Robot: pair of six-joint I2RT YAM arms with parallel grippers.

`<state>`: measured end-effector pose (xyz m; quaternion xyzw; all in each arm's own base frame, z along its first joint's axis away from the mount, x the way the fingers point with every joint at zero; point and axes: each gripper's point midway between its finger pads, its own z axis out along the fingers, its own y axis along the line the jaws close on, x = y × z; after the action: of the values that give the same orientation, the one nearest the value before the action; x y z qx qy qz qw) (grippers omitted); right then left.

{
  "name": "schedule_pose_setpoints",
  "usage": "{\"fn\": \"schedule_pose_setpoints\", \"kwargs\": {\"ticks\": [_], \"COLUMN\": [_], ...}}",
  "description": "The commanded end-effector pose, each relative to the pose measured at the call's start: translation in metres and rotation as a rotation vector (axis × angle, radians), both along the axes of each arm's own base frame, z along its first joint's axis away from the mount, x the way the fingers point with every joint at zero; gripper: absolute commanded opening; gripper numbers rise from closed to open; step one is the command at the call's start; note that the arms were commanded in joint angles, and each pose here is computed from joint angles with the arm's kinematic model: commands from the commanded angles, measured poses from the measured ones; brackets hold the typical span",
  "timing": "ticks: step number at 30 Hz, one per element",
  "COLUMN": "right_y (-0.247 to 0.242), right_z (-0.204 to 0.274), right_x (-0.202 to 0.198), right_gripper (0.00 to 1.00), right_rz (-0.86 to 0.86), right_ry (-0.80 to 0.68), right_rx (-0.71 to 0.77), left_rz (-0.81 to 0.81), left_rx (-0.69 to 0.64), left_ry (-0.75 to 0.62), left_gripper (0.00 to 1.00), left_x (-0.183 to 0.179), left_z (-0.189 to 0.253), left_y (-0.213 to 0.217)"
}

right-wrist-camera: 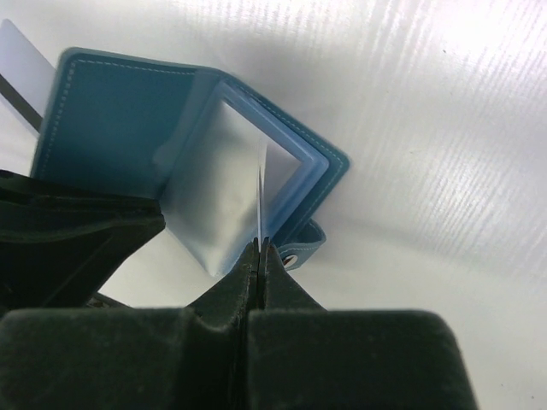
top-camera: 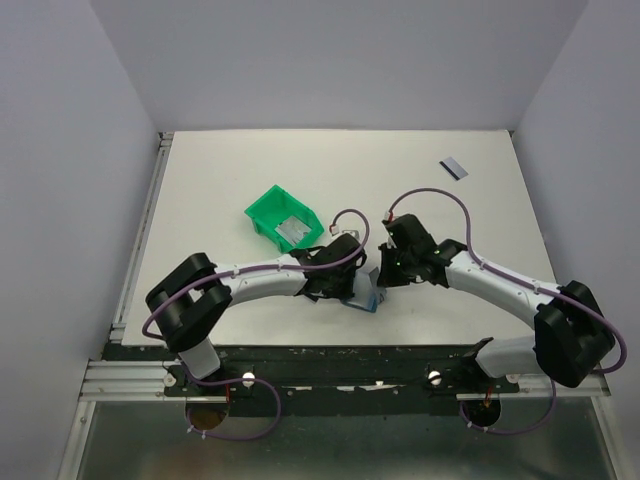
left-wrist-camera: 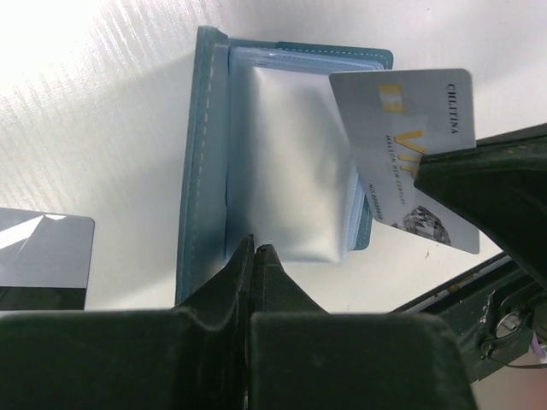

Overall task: Put the credit cards into the card holder
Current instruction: Open the card holder at the center of the board.

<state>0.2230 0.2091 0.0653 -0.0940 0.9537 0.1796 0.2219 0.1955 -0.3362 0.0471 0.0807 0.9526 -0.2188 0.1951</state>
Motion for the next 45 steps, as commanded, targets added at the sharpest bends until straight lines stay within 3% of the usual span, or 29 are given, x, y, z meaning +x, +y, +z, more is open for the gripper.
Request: {"fn": "schedule_pose_setpoints", "kwargs": {"ticks": [1,10,17,24,34,45], "right_y": [-0.021,-0.03,-0.03,-0.022,-0.026,-0.036], "right_z": [-0.009,-0.018,-0.009,-0.007,-0.018,0.0], "right_x": [-0.003,-0.011,-0.014,-0.014,-0.02,-0.019], "right_gripper": [0.0,0.0,0.0,0.0,0.0,0.01], "right_rz": [-0.084,-0.19,-0.287,-0.374,-0.471,-0.482], "right_ry": [0.016,0.041,0.015,0.022,0.037,-0.095], "right_rx": [-0.089,-0.072,0.021,0.136,0.22,0.319], "left_rz": [-0.024,-0.026,-0.047,-0.028,-0.015,-0.013], "left_rx": [0.007,-0.018,-0.062,-0.131,-0.136,-0.113], "left_ry": [-0.002,0.012,0.038,-0.021,-0.014,-0.005], "left_gripper": [0.0,0.0,0.0,0.0,0.0,0.0], "left_x": [0.003,-0.002,-0.013,-0.006,-0.005,-0.005], "left_z": [-0.006,-0.025,-0.031,-0.008,-0.007,-0.012], "left_y": [-0.009,-0.009,-0.007,-0.004,-0.006,-0.004]}}
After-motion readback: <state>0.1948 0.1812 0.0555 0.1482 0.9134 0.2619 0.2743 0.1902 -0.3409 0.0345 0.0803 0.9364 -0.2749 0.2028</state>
